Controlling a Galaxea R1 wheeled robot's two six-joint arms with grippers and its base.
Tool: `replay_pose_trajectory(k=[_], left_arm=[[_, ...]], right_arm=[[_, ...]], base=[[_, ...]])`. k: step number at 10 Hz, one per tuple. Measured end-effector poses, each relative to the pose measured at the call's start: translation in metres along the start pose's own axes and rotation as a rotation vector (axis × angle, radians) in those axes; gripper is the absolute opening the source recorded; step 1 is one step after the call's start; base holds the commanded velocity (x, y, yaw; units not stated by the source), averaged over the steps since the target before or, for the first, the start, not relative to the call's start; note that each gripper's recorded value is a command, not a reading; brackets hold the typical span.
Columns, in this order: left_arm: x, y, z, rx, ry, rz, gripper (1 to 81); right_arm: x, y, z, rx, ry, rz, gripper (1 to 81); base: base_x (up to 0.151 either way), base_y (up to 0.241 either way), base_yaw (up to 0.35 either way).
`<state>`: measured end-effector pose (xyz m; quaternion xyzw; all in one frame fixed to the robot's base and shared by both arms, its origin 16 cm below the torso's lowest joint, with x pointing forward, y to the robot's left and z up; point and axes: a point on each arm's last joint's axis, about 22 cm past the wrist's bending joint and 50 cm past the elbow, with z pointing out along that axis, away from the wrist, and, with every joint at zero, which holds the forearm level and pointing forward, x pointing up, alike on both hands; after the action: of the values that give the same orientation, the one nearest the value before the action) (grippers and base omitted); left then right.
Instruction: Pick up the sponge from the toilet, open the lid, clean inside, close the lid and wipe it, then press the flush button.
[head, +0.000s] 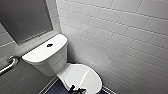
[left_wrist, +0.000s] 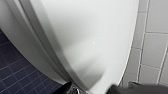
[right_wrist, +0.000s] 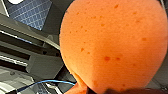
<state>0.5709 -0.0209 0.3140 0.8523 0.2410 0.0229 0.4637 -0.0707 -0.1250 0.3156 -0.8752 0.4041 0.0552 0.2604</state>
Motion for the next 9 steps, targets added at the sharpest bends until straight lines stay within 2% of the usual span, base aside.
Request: replay_pose_trajectory(k=[3, 7, 9], left_arm=[[-0.008, -0.001, 0.011, 0.009, -0.010, -0.004, 81.1], [0.011, -0.015, 0.010, 0.024, 0.054, -0.075, 81.1], [0.012, -0.014, 0.010, 0.023, 0.055, -0.080, 81.1]], right_arm=[[0.000, 0.000, 0.000, 0.000, 0.000, 0.000, 1.0], [0.002, 0.001, -0.002, -0.001, 0.000, 0.001, 1.0], [0.001, -0.002, -0.001, 0.004, -0.001, 0.004, 1.0]], base=[[0.000, 0.000, 0.000], [0.000, 0.000, 0.000], [0.000, 0.000, 0.000]])
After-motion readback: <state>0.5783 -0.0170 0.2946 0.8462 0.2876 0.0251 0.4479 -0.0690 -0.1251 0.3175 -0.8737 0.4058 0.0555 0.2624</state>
